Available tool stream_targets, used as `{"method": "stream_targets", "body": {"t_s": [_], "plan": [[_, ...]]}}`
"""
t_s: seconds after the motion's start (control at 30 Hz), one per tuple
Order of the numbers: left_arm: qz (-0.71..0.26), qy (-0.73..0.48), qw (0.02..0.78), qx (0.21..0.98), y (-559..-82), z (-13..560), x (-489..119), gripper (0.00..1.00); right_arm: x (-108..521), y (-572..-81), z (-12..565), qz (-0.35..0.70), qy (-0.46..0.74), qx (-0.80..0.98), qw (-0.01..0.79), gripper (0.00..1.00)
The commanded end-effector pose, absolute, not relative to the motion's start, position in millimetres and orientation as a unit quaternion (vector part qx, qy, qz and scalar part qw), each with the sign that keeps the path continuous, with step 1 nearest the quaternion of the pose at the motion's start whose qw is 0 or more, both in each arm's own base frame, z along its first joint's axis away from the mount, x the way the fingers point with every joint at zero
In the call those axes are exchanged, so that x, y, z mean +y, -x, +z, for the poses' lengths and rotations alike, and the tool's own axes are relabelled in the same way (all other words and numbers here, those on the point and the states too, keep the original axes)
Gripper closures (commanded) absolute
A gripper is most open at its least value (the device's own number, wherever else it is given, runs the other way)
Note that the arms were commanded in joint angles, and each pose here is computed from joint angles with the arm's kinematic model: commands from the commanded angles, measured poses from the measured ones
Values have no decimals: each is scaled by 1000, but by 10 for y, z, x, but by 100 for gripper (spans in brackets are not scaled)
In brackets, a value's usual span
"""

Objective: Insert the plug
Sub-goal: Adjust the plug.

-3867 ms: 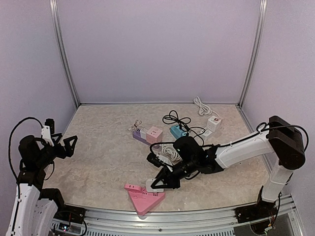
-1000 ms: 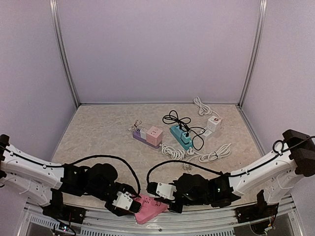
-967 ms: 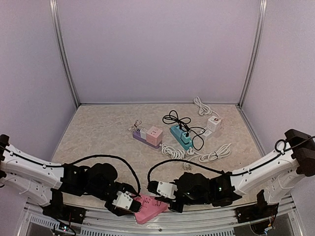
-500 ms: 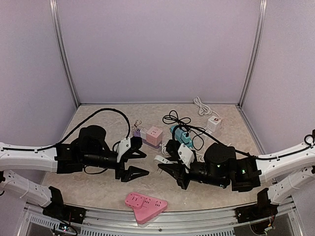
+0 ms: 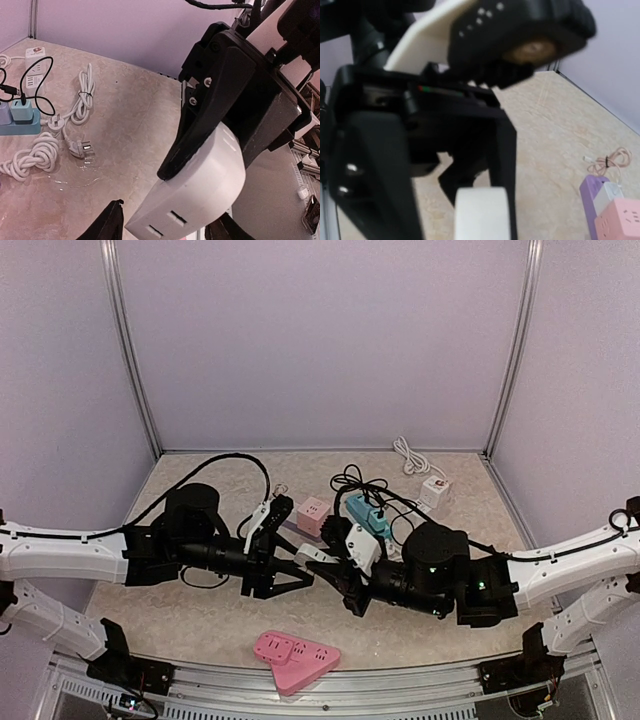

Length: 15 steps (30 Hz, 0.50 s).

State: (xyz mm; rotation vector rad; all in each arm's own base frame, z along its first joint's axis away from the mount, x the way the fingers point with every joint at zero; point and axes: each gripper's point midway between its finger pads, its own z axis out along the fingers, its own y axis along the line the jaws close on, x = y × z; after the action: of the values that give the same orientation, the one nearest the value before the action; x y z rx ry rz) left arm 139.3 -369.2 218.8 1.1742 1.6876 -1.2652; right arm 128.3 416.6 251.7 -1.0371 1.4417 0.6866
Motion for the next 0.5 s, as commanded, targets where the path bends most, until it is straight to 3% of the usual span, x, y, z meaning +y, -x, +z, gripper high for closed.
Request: {"method": "stream_targets", "body": {"t_s": [0.0, 0.47], "plan": [[-496, -458, 366, 641, -1418, 2280, -3724, 51, 4249, -1264, 2677, 310, 444, 596, 593, 100], [-465, -520, 393, 600, -1360, 2178, -3693, 61, 4212, -942, 2900, 390, 478, 551, 562, 100]]}}
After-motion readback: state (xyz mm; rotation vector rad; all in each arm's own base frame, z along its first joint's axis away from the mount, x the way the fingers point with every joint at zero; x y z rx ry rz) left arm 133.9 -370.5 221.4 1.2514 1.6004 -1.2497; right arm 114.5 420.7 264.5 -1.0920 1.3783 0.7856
